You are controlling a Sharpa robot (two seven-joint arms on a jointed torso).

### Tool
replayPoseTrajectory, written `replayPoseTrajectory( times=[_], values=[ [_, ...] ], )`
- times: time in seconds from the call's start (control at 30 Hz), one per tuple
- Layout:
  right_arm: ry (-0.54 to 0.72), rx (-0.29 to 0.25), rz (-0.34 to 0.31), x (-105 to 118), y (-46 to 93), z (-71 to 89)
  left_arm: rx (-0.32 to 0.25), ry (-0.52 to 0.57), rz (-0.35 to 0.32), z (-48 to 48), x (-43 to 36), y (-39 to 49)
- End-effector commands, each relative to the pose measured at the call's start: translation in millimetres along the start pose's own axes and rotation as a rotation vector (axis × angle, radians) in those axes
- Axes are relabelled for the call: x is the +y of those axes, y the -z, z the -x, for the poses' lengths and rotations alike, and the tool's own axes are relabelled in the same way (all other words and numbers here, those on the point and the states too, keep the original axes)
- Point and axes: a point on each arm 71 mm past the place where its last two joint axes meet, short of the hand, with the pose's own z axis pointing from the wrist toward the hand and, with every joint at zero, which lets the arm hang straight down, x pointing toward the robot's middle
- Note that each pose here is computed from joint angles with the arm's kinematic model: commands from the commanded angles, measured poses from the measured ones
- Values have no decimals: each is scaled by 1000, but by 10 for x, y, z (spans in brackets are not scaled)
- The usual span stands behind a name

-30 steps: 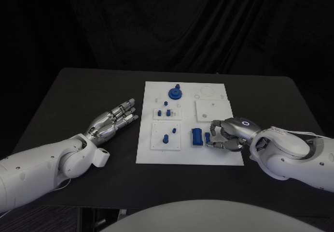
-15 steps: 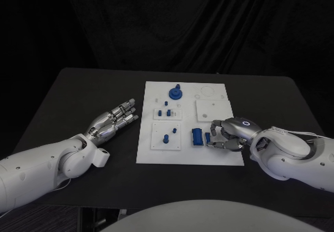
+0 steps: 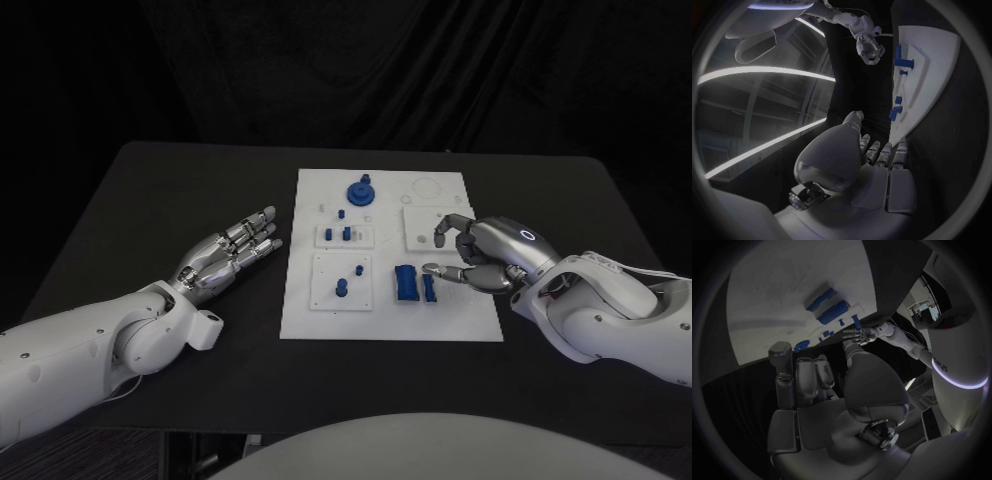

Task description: Assemble the parts on the task board

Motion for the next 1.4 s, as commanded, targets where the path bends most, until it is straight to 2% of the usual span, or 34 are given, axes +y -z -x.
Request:
replayPoseTrajectory(
  times=[0.03, 0.23, 0.43, 0.67, 0.87, 1.07, 1.23, 1.4],
  values=[
    [-41, -133, 74, 53, -18, 136, -28, -45, -73, 4, -61, 21],
    [-52, -204, 112, 65, -96, 242, -41, -89, -101, -5, -130, 49],
    [-70, -252, 122, 38, -214, 318, -54, -119, -132, -4, -237, 26],
    [-176, -255, 59, -47, -372, 293, -63, -154, -171, 17, -428, -49],
    [-231, -248, 38, -77, -511, 229, -63, -175, -195, 46, -566, -105],
    [-250, -256, 35, -108, -606, 182, -56, -176, -202, 59, -605, -168],
    [-261, -281, 56, -168, -629, 162, -58, -160, -204, 67, -596, -237],
    [-256, -293, 87, -176, -655, 143, -58, -156, -208, 86, -587, -270]
  ],
)
